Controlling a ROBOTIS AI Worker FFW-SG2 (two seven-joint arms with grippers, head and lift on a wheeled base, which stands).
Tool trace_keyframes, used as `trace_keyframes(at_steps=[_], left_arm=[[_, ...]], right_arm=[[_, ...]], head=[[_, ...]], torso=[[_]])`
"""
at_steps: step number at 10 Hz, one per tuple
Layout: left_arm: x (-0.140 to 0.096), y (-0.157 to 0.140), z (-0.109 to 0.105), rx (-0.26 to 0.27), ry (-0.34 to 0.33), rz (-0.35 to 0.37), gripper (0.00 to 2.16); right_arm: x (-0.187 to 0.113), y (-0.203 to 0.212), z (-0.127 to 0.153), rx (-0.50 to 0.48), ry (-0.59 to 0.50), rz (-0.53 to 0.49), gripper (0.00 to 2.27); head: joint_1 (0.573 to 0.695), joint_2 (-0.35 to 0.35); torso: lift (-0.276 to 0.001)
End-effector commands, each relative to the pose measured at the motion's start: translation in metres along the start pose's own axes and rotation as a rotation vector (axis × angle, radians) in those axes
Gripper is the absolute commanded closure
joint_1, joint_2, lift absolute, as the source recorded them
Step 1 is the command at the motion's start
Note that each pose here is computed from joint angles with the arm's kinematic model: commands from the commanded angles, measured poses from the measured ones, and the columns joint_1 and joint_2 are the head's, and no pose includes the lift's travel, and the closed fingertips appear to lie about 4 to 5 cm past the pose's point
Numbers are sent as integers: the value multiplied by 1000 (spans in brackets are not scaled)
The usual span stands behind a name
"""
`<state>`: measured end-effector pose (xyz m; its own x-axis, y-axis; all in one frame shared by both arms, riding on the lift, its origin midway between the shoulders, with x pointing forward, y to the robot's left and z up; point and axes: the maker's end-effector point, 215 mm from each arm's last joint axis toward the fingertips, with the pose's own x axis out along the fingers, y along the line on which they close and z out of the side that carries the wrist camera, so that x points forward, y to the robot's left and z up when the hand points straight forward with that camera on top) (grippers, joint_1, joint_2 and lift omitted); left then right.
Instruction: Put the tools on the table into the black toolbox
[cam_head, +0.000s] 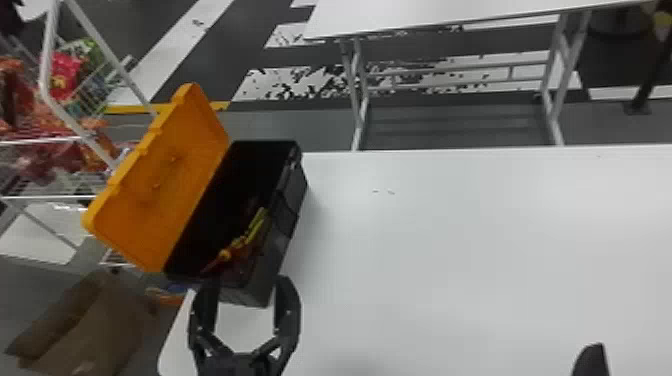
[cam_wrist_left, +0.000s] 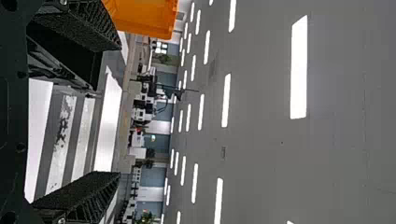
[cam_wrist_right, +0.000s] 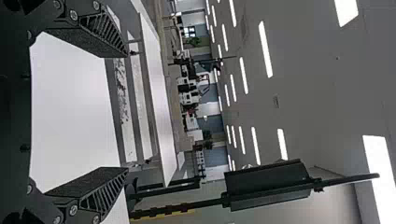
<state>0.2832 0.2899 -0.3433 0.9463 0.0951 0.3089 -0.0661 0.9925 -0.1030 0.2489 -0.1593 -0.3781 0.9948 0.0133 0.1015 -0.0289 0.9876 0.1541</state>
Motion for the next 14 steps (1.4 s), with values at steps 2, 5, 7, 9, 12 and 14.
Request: trace_keyframes(at_steps=[2,5,7,9,12,14], left_arm=[[2,0,-3,-5,5,0,33],[3,-4,-8,-16,11,-2,33],[2,-6,-10,-20,16,-5,33],[4,-6,-10,-19,12,-6,36],[4,-4,-16,-16,27,-4,36],[2,-4,-19,-14,33,-5,39]], right_arm=[[2,0,-1,1,-2,-3,161],[1,-1,-8,-2,8,-3,161],[2,-2,-6,-2,0,-5,164],[2,-2,-7,1,-1,-6,164],[2,-4,-11,5,3,-13,164],[2,-5,-11,6,1,-19,161]], head=[[695,293],[695,290],[695,281],[695,273],[695,270],[695,270]], torso=[[-75],[-75],[-75],[-75],[-75],[-75]])
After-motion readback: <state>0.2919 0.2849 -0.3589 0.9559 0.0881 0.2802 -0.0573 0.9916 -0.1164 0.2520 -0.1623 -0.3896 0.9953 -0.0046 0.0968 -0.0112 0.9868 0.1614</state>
